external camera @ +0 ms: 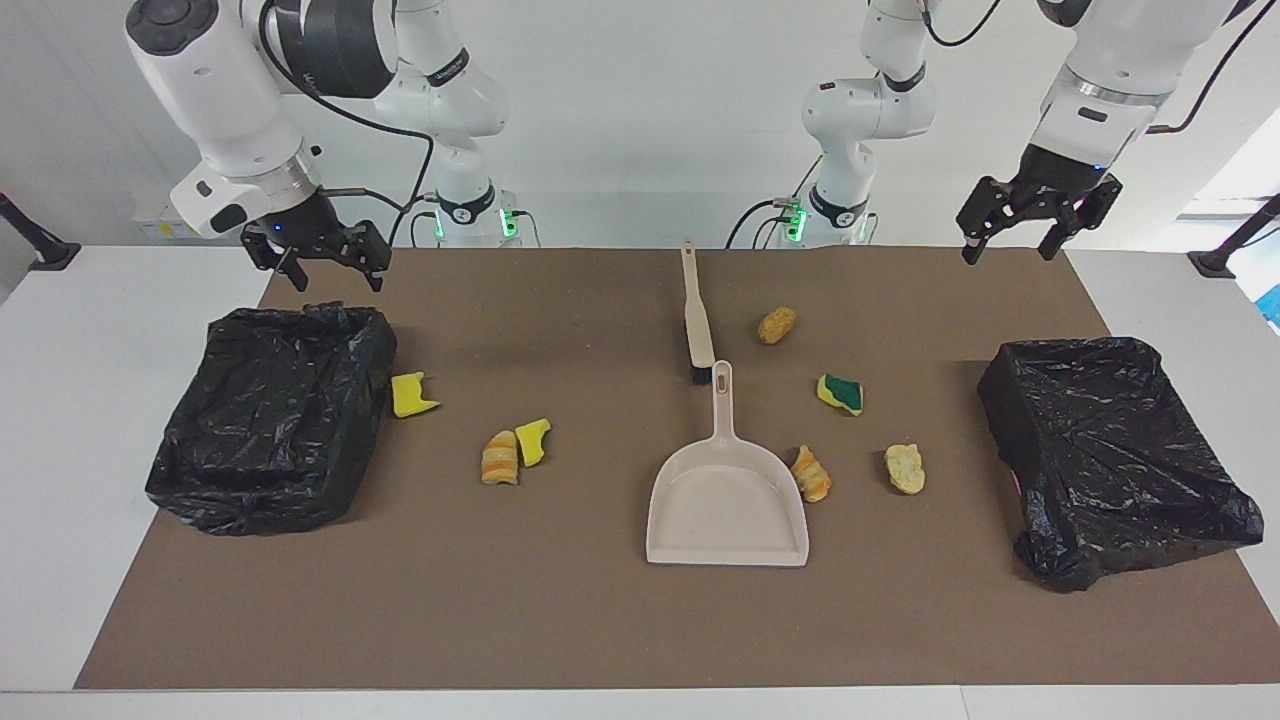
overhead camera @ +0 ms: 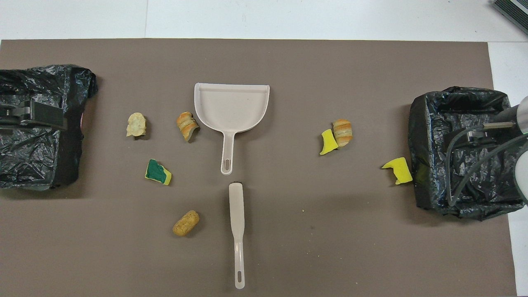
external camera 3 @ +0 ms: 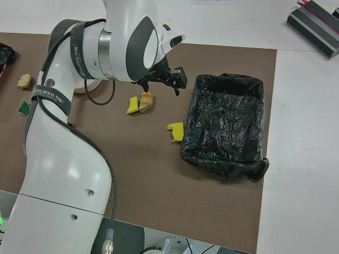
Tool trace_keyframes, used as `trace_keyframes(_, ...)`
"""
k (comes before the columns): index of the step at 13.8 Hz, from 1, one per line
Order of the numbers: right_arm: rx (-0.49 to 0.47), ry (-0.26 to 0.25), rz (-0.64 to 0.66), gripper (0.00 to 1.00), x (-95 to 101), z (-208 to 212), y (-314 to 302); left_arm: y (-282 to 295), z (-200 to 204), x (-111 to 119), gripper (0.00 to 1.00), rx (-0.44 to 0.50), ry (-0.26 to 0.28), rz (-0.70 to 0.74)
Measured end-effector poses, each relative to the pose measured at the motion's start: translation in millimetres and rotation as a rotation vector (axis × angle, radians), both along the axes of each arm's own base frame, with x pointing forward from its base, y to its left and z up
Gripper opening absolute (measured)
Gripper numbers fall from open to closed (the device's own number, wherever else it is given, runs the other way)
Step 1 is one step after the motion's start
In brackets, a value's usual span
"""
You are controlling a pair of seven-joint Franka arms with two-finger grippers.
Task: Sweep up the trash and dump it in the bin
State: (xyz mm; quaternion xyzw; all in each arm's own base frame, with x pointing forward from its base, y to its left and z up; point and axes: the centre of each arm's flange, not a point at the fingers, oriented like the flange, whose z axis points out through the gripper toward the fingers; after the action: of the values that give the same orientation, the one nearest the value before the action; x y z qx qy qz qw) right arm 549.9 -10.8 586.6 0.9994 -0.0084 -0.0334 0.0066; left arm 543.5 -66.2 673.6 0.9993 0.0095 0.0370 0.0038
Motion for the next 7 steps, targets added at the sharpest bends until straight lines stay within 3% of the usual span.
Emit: trace_keyframes(7, -0.001, -0.001, -0.013, 1.0, -0.1, 0.2, -0.3, 0.0, 0.2, -0.8, 1.0, 0.0, 0.003, 0.0)
